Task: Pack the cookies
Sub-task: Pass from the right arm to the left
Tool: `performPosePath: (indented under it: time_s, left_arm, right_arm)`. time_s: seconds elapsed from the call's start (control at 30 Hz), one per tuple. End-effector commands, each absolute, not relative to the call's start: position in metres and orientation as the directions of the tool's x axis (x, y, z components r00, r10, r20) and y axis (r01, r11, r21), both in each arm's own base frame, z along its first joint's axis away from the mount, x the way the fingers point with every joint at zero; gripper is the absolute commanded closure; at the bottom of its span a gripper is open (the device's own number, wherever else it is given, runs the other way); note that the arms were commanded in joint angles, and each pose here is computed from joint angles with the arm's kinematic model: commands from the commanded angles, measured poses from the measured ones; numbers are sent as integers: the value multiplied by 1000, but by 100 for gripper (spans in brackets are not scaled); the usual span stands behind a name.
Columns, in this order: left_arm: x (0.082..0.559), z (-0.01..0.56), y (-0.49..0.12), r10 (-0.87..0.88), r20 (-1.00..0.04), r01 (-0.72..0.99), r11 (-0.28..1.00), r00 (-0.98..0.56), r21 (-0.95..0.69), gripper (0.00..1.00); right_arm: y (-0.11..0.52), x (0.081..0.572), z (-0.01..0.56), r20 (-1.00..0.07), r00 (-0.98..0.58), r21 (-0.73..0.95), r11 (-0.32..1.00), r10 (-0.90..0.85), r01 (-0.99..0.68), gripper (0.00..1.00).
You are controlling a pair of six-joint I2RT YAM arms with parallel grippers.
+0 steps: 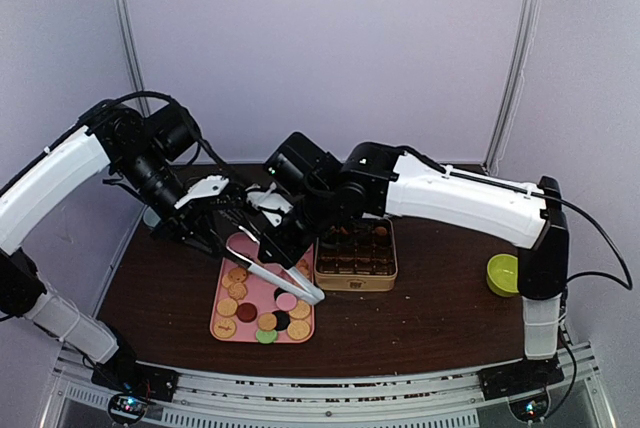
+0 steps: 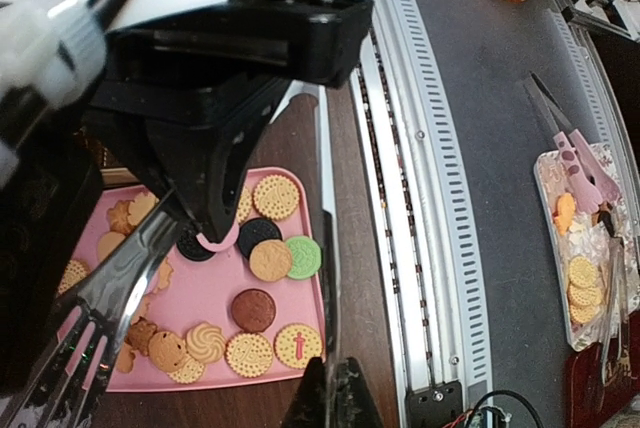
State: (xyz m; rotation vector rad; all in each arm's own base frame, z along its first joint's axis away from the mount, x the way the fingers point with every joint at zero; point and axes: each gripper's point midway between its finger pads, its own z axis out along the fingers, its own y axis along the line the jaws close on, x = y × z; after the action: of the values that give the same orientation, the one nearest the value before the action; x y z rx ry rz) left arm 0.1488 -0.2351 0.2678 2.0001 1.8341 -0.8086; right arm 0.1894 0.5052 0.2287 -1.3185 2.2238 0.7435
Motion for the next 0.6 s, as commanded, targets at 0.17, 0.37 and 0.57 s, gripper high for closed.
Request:
performPosePath:
  time_s: [0.17, 0.37, 0.57]
  left_arm:
    - [153, 284, -239, 706, -705, 978, -97, -63, -185, 100]
    - [151, 277, -234, 707, -705, 977, -98, -64, -187, 100]
    - [149, 277, -236, 694, -717, 974, -114, -62, -195, 100]
  right_arm:
    - [503, 179, 294, -790, -388, 254, 323, -475, -912, 100]
    - [487, 173, 329, -871, -373, 294, 268, -320, -917, 100]
    - [485, 170, 329, -865, -377, 302, 256, -332, -918, 100]
